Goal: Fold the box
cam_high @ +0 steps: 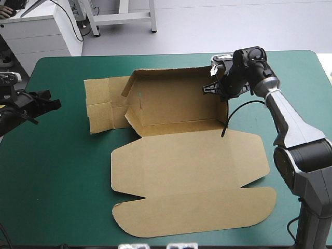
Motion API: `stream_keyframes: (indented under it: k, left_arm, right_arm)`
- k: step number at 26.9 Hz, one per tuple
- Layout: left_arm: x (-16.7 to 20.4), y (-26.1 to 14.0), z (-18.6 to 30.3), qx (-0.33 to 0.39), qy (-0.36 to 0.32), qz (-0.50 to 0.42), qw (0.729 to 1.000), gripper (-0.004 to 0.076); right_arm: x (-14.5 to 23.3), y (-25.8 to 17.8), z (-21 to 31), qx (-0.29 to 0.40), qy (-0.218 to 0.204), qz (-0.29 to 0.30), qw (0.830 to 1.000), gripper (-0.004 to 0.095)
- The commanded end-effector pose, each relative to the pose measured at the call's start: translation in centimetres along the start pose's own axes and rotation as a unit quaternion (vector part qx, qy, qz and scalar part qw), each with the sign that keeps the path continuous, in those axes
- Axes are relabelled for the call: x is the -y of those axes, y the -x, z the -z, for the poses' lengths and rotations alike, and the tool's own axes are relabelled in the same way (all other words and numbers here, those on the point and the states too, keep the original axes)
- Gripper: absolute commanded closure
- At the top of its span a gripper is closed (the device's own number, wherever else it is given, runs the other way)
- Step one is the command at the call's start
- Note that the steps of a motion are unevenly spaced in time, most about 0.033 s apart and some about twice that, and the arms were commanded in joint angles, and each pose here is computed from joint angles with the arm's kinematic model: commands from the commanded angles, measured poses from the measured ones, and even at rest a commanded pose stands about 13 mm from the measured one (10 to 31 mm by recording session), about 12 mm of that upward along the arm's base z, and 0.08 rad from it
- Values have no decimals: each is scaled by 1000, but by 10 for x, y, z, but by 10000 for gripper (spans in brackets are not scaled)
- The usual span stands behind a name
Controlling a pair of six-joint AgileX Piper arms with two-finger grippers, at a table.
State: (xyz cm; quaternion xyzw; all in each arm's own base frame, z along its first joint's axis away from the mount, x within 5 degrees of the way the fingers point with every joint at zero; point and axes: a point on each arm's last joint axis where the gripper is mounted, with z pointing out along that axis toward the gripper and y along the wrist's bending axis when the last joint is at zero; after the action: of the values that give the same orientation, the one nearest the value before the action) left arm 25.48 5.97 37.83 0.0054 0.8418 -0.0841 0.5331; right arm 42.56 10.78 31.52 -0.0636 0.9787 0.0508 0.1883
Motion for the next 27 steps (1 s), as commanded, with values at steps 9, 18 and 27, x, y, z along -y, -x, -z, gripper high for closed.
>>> stream_keyframes:
  k: [9, 18, 27]
  left_arm:
    - [-1, 11, -4, 37, -11, 46, 998, 733]
    - [-1, 11, -5, 36, -14, 49, 998, 733]
    - [-1, 11, -5, 34, -16, 49, 998, 733]
  right_arm:
    - [10, 7, -1, 21, -31, 0, 999, 922]
    - [10, 9, -19, 11, -29, -1, 1000, 833]
    - [9, 21, -4, 56, -28, -18, 998, 239]
